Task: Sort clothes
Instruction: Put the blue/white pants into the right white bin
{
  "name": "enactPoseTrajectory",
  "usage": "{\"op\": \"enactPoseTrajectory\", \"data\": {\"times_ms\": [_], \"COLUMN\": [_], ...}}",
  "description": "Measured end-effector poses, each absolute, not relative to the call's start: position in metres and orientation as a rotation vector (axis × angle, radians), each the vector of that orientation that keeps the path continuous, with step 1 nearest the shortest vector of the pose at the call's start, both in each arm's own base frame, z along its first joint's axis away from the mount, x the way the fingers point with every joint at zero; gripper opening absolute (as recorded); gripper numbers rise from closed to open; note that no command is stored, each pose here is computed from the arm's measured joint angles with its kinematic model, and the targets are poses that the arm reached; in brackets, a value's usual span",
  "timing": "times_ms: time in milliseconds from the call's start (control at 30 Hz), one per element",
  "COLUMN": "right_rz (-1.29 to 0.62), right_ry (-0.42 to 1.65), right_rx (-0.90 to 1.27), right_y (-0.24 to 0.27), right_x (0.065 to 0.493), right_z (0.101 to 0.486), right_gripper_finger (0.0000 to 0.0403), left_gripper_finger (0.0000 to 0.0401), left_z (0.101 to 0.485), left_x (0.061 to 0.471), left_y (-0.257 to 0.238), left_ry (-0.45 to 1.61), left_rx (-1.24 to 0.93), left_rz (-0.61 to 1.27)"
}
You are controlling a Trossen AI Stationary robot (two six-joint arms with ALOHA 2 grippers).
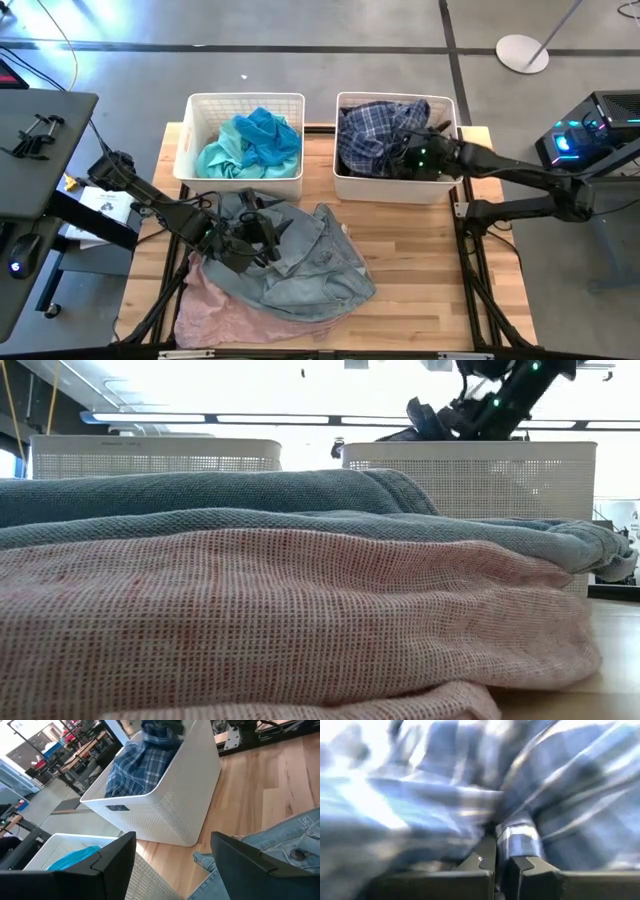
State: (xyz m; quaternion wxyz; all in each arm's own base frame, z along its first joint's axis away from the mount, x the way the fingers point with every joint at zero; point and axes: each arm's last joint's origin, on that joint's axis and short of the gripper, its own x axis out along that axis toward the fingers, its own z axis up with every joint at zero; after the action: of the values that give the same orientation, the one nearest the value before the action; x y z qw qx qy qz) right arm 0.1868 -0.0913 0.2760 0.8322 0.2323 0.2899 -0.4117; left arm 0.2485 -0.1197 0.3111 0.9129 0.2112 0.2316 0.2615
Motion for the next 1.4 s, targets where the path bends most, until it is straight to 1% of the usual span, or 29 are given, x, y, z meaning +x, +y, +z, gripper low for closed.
{"op": "enactPoseTrajectory", "data": {"times_ms": [100, 200, 267, 400, 500, 567, 633, 733, 833, 933, 1000, 1067, 1100, 1167, 1267, 1333, 1400], "right_rz": [-0.958, -0.971, -0.962, -0.932, -0.927, -0.875, -0.764, -0.529, -0.399, -0.330, -0.266, -0.265, -0.303, -0.441, -0.665, -0.738, -0.771], "right_ry": [0.641, 0.640, 0.642, 0.631, 0.571, 0.536, 0.512, 0.493, 0.398, 0.371, 0.404, 0.468, 0.512, 0.606, 0.737, 0.807, 0.854], "right_rx": [0.463, 0.426, 0.406, 0.407, 0.451, 0.456, 0.451, 0.434, 0.362, 0.294, 0.287, 0.289, 0.292, 0.299, 0.324, 0.368, 0.424], "right_y": [-0.091, -0.090, -0.089, -0.085, -0.082, -0.078, -0.073, -0.064, -0.057, -0.055, -0.057, -0.064, -0.070, -0.085, -0.110, -0.124, -0.136], "right_x": [0.181, 0.177, 0.173, 0.166, 0.164, 0.165, 0.169, 0.178, 0.190, 0.207, 0.224, 0.240, 0.247, 0.255, 0.253, 0.248, 0.240], "right_z": [0.296, 0.320, 0.335, 0.363, 0.379, 0.388, 0.396, 0.403, 0.408, 0.399, 0.381, 0.358, 0.345, 0.319, 0.288, 0.270, 0.255], "right_gripper_finger": [0.0008, 0.0029, 0.0054, 0.0119, 0.0160, 0.0177, 0.0186, 0.0187, 0.0183, 0.0176, 0.0168, 0.0158, 0.0153, 0.0141, 0.0126, 0.0119, 0.0114], "left_gripper_finger": [0.0247, 0.0247, 0.0247, 0.0247, 0.0247, 0.0247, 0.0247, 0.0247, 0.0247, 0.0247, 0.0247, 0.0247, 0.0247, 0.0247, 0.0247, 0.0247, 0.0247], "left_z": [0.312, 0.313, 0.313, 0.314, 0.314, 0.314, 0.314, 0.314, 0.314, 0.318, 0.321, 0.325, 0.326, 0.329, 0.332, 0.332, 0.332], "left_x": [0.248, 0.247, 0.247, 0.246, 0.247, 0.247, 0.247, 0.247, 0.247, 0.247, 0.246, 0.245, 0.244, 0.242, 0.241, 0.240, 0.240], "left_y": [-0.119, -0.119, -0.119, -0.118, -0.118, -0.118, -0.118, -0.118, -0.116, -0.109, -0.104, -0.099, -0.097, -0.094, -0.090, -0.089, -0.090], "left_ry": [0.476, 0.471, 0.472, 0.469, 0.471, 0.470, 0.470, 0.470, 0.472, 0.468, 0.465, 0.460, 0.457, 0.453, 0.452, 0.454, 0.456], "left_rx": [0.434, 0.429, 0.430, 0.426, 0.428, 0.427, 0.427, 0.428, 0.433, 0.422, 0.419, 0.411, 0.407, 0.404, 0.403, 0.403, 0.405], "left_rz": [0.538, 0.540, 0.538, 0.539, 0.539, 0.539, 0.539, 0.539, 0.548, 0.571, 0.585, 0.597, 0.603, 0.609, 0.618, 0.617, 0.616]}}
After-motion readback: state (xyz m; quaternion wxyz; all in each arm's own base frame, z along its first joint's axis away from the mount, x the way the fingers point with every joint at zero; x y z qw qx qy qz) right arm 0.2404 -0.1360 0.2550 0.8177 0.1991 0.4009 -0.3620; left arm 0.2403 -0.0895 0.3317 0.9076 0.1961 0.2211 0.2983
